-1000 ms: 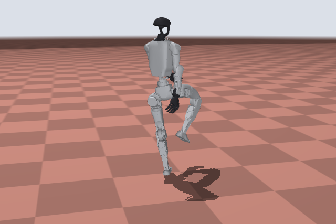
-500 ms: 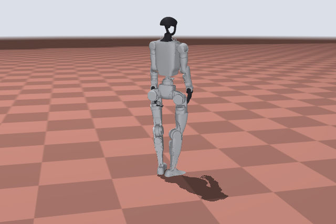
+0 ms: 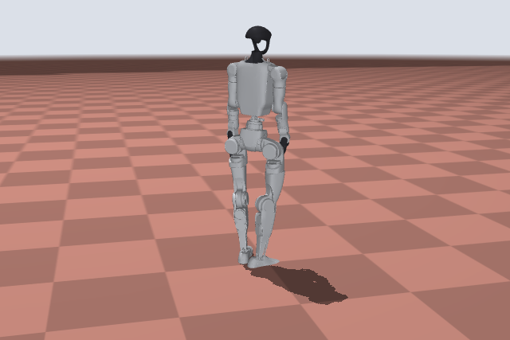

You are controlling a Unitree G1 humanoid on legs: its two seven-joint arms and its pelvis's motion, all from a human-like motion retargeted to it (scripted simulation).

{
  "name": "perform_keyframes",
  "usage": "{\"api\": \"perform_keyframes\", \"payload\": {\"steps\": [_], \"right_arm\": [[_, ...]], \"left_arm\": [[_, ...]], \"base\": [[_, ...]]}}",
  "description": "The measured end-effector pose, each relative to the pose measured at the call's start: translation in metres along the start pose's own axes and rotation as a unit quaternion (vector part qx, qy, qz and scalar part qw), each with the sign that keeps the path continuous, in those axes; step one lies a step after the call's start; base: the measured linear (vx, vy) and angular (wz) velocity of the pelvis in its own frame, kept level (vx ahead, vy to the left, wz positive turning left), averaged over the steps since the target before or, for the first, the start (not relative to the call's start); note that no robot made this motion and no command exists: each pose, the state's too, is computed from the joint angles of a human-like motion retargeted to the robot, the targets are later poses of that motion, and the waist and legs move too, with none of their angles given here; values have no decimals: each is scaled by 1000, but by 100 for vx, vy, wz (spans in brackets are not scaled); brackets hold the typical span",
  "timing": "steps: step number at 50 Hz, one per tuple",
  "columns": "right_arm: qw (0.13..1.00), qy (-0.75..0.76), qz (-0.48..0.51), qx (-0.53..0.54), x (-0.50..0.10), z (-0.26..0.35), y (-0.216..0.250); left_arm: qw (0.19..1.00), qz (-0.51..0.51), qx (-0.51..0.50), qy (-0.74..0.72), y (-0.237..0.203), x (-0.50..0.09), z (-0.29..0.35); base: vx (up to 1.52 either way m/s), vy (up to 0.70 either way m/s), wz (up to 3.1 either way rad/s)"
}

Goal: In place motions

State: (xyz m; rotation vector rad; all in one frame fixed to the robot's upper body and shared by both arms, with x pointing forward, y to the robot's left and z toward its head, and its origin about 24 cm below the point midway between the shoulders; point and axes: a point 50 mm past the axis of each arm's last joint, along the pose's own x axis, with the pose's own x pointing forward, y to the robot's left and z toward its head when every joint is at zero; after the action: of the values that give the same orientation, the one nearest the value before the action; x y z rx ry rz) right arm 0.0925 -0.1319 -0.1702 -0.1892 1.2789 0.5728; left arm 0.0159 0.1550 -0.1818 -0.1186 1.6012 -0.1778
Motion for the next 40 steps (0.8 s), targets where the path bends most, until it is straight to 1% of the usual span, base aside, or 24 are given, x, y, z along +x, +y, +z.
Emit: {"api": "perform_keyframes", "payload": {"steps": [7,12,15,22,28,40], "right_arm": [[987,157,-18,8,-12,-69,-5],[971,238,-29,14,-26,-100,-10],[966,254,-29,24,-30,-106,-12],[969,239,-38,42,-28,-101,-16],[976,209,-39,38,-21,-84,-14],[989,144,-12,-23,-6,-46,-5]], "left_arm": [[1000,-7,11,10,1,0,-3],[999,-1,0,32,5,-1,-14],[999,3,-10,46,8,-2,-22],[997,10,-40,71,12,-4,-39],[996,12,-41,74,13,-5,-40],[999,2,-23,42,5,-2,-19]], "base": [[2,0,-2],[0,0,0],[0,0,0],[0,0,0],[0,0,0],[0,0,0]]}}
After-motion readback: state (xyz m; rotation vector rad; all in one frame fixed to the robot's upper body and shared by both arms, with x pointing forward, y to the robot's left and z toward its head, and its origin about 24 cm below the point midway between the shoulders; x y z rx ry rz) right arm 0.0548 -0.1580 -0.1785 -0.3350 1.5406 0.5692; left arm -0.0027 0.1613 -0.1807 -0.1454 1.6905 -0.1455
